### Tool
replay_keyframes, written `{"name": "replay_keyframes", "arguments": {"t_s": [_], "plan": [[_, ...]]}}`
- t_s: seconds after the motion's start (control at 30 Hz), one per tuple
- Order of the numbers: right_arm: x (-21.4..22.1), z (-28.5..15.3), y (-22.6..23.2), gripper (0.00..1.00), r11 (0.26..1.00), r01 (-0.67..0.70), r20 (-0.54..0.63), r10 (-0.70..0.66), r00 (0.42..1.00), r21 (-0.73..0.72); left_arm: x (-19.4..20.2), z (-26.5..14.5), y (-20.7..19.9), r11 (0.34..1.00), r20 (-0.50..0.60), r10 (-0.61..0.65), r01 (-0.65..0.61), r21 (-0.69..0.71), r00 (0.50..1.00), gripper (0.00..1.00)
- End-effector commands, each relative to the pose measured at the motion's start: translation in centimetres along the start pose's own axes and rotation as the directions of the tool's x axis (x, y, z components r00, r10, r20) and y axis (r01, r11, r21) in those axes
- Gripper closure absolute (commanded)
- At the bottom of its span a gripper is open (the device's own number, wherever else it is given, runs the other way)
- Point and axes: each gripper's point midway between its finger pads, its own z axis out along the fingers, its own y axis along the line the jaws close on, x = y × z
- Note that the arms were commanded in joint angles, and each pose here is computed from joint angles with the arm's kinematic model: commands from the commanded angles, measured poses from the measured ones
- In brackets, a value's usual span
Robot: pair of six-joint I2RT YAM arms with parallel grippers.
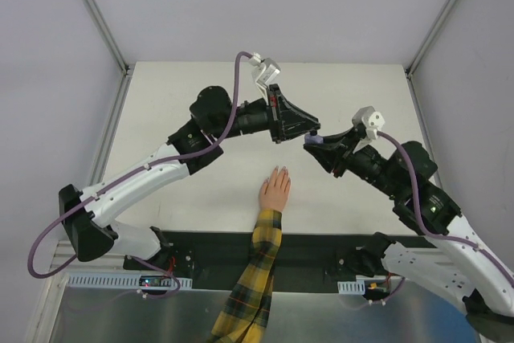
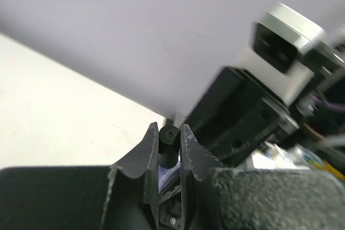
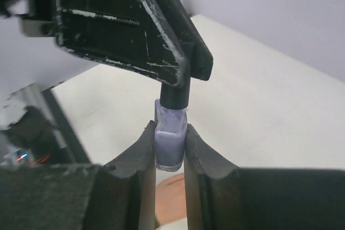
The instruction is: Paint the nails
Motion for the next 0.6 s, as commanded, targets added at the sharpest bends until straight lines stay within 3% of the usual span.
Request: {"name": "replay_keyframes", "arguments": {"t_s": [0.0,0.1,0.33,0.37,0.4,0.47,0.5,0.53,0.57], "plan": [[-2.1,-1.7,-5.7,1.0,0.875,0.205,0.0,-0.227,0.974,0.438,-0.6,-1.5,4.2,0.844,0.063,0.066,-0.021,-0.537,0.996,1.0],[-2.1,-0.3,-4.3,1.0,0.91,0.22,0.011,-0.239,0.971,0.353,0.1,0.1,4.1,0.867,0.043,0.033,-0.007,-0.498,0.999,1.0],[-1.4,-0.4,-3.6,1.0,0.922,0.235,0.018,-0.252,0.967,0.308,0.7,1.3,2.5,0.914,0.0,0.015,-0.013,-0.406,1.0,0.99],[-1.4,-0.5,-2.9,1.0,0.933,0.237,0.03,-0.254,0.967,0.269,0.8,1.5,1.5,0.936,-0.028,0.037,-0.045,-0.35,0.999,0.9],[-1.4,-0.7,-2.7,1.0,0.938,0.234,0.033,-0.251,0.967,0.257,0.6,1.3,0.8,0.944,-0.03,0.056,-0.063,-0.324,0.998,0.61],[-1.0,-0.7,-1.8,1.0,0.956,0.22,0.035,-0.231,0.972,0.196,0.0,0.9,-1.1,0.965,-0.027,0.098,-0.101,-0.241,0.995,0.36],[-0.8,-1.0,-1.7,1.0,0.961,0.208,0.03,-0.217,0.976,0.184,-0.2,0.9,-1.5,0.973,0.0,0.118,-0.116,-0.199,0.993,0.27],[-0.7,-1.1,-1.3,1.0,0.969,0.194,0.032,-0.201,0.979,0.155,-0.5,0.7,-2.3,0.981,0.018,0.126,-0.122,-0.154,0.992,0.23],[-0.5,-1.1,0.7,1.0,0.983,0.182,0.038,-0.183,0.982,0.036,-1.4,-0.1,-2.8,0.988,0.054,0.106,-0.099,-0.123,0.993,0.22]]}}
